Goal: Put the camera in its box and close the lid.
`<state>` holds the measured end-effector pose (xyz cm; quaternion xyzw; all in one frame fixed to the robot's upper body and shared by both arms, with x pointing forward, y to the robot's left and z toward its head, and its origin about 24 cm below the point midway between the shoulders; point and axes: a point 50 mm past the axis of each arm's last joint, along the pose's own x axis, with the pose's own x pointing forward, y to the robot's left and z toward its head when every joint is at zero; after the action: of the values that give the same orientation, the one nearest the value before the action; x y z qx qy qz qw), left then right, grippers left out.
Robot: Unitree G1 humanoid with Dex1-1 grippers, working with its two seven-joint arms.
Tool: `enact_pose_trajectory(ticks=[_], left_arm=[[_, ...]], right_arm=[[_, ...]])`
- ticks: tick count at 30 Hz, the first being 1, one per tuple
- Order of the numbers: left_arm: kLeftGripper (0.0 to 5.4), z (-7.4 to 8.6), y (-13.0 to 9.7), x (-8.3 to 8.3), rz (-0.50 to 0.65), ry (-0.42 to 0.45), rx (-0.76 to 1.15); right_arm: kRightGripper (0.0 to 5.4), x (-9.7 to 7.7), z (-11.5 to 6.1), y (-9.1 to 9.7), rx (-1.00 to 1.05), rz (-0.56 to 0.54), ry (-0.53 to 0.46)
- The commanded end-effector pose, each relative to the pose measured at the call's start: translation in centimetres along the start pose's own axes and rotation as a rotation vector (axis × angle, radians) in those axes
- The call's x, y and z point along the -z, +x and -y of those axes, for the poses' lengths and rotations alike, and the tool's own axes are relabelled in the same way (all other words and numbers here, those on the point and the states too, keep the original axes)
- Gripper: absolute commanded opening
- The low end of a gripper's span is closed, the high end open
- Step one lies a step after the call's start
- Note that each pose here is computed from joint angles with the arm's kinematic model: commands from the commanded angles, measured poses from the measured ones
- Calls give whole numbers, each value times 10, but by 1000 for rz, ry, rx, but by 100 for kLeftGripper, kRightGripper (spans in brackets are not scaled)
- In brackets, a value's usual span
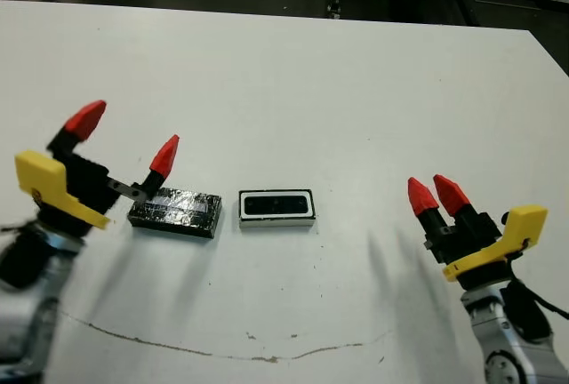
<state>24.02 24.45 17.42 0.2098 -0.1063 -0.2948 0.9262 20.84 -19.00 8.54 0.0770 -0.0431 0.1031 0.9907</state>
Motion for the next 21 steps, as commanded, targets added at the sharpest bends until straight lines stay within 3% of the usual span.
enact_pose_trajectory(ticks=[1, 8, 11, 16, 21], left_arm=[[540, -17, 2, -10, -81, 46, 136], [540, -45, 18, -30, -213, 113, 385], [540, -55, 24, -33, -288, 75, 545], [540, -67, 33, -27, -282, -21, 758], [540, -66, 44, -19, -248, 15, 863]], right_arm=[[112, 6, 1, 0, 25, -12, 10], [2, 10, 0, 1, 25, -19, 28], [2, 10, -1, 1, 29, -22, 27], [2, 11, -2, 1, 31, -24, 21], [2, 12, -2, 1, 33, -29, 23]])
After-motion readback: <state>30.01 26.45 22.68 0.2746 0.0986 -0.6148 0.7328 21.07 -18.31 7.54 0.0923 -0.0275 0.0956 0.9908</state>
